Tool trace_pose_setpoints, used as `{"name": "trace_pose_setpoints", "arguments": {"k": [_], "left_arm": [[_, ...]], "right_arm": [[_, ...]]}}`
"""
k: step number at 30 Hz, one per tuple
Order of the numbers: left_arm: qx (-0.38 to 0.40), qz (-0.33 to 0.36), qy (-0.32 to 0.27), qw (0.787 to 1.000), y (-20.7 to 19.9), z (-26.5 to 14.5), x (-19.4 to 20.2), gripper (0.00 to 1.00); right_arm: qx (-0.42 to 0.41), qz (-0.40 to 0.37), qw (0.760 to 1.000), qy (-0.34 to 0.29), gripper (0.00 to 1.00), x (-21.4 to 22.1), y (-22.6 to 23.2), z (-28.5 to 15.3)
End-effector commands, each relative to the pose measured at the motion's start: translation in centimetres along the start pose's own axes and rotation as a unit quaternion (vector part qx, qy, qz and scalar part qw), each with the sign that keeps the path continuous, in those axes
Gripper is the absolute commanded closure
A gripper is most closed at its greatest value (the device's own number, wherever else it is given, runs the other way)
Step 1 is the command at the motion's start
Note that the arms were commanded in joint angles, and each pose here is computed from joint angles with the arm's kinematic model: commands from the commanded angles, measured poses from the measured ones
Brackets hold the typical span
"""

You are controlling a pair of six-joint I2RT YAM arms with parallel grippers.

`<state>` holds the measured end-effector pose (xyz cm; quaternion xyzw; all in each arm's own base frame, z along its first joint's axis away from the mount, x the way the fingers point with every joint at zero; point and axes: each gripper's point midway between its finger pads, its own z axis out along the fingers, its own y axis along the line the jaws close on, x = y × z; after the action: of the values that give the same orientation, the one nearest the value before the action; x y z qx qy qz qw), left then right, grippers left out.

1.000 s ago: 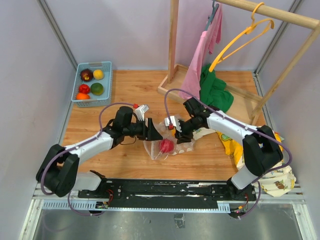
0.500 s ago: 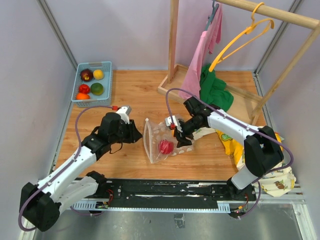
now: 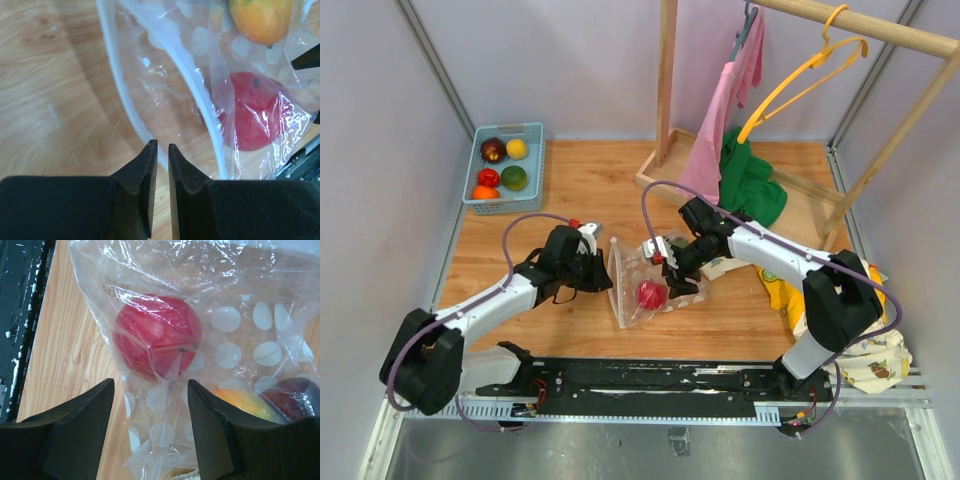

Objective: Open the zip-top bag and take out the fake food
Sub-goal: Pick up the fake vegetable from the zipper food storage bag.

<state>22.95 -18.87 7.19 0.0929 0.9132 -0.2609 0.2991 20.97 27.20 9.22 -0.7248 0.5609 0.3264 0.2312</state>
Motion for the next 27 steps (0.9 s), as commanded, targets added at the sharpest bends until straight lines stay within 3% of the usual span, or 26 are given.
{"name": "trace_pose_setpoints", "arguments": {"k": [1, 8, 18, 23, 27], "left_arm": [[0.092, 0.042, -0.007, 0.995, -2.8, 1.9, -0.8, 0.81], [0.158, 0.049, 0.03, 0.986, -5.1, 3.2, 1.3, 0.76], [0.217, -0.026, 0.042, 0.975, -7.0, 2.6, 2.9, 0.37], [0.214, -0.056, 0.036, 0.975, -7.0, 3.1, 2.7, 0.25], [0.237, -0.075, 0.016, 0.969, -7.9, 3.0, 1.8, 0.23]], "right_arm": [[-0.004, -0.004, 1.0, 0.015, 0.37, 0.6, 0.4, 1.2], [0.001, -0.001, 1.0, 0.031, 0.37, 1.3, 0.0, 2.1], [0.0, 0.02, 0.999, 0.029, 0.54, 1.3, -0.5, 2.7], [-0.005, 0.027, 0.999, 0.026, 0.6, 1.2, -0.4, 3.0], [-0.008, 0.03, 0.999, 0.023, 0.64, 1.3, -0.1, 3.2]]}}
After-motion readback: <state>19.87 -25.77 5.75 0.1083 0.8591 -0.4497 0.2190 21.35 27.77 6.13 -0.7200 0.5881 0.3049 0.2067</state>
